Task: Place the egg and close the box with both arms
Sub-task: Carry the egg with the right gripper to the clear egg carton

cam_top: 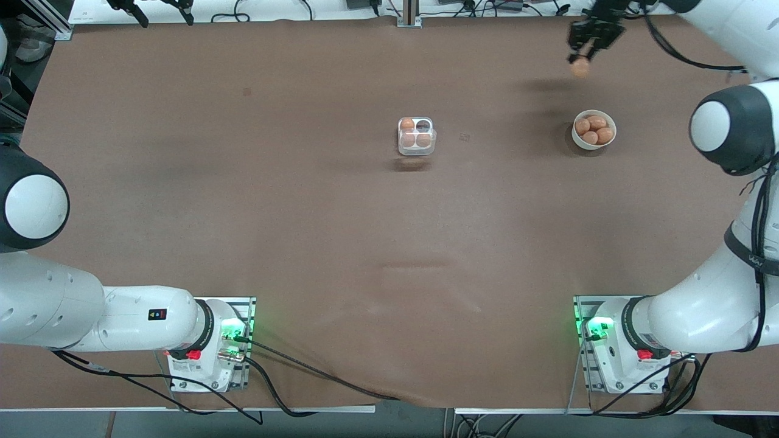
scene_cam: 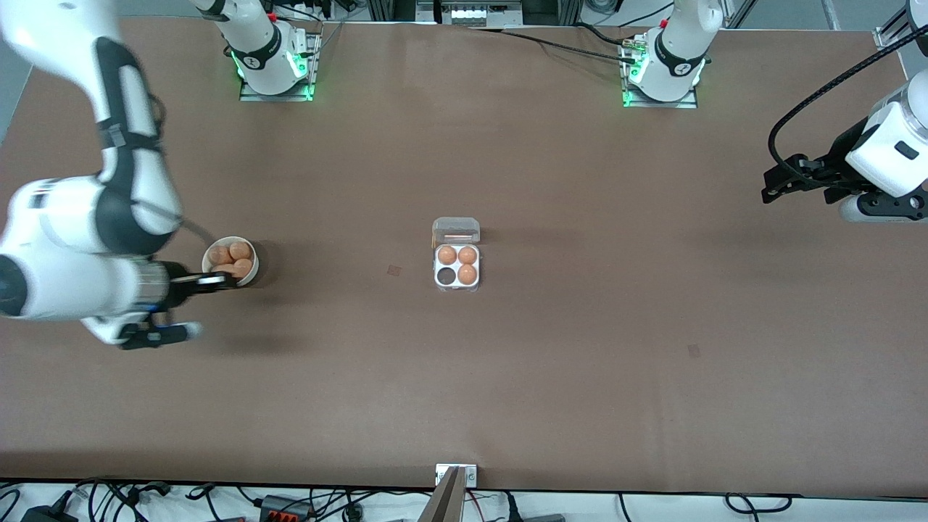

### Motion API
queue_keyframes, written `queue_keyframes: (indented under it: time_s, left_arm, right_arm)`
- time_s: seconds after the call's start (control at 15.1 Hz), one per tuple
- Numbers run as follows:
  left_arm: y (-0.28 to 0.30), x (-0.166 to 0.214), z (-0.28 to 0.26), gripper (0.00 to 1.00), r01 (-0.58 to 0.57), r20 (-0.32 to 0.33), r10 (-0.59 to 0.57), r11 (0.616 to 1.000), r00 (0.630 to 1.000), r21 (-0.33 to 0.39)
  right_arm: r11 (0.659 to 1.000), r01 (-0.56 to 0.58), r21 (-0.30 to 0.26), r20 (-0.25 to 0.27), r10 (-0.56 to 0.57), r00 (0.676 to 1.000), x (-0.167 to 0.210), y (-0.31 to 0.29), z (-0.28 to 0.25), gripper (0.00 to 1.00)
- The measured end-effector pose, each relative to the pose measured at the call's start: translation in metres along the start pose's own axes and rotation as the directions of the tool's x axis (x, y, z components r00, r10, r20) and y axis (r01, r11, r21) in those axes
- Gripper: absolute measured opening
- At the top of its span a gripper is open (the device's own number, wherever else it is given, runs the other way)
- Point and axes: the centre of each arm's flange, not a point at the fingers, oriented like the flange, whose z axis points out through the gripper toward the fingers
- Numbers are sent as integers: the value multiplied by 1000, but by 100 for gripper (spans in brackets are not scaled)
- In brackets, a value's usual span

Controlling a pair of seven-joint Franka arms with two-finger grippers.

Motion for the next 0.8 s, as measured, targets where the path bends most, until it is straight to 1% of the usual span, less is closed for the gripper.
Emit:
queue_keyframes:
  time_s: [0.13, 0.2, 0.4, 0.46, 0.66, 0.8]
  left_arm:
    - [0, 0, 0, 100, 0, 0, 0, 1000, 1000, 0]
    - [0, 0, 0, 100, 0, 0, 0, 1000, 1000, 0]
    - [0, 0, 0, 100, -1, 0, 1, 1000, 1000, 0]
    - [0, 0, 0, 100, -1, 0, 1, 1000, 1000, 0]
    - [1, 0, 0, 100, -2, 0, 2, 1000, 1000, 0]
    - [1, 0, 0, 100, -2, -1, 2, 1000, 1000, 0]
  right_arm:
    - [996, 86, -28, -75, -88, 993, 12, -75, 6, 44]
    - [993, 108, -39, -108, -112, 988, 14, -112, 11, 44]
    - [989, 142, -50, -178, -149, 973, 13, -191, 21, 44]
    - [989, 141, -50, -191, -148, 970, 12, -208, 26, 44]
    - [993, 109, -45, -191, -116, 975, 9, -244, 50, 44]
    - [993, 113, -45, -210, -120, 970, 11, -269, 74, 44]
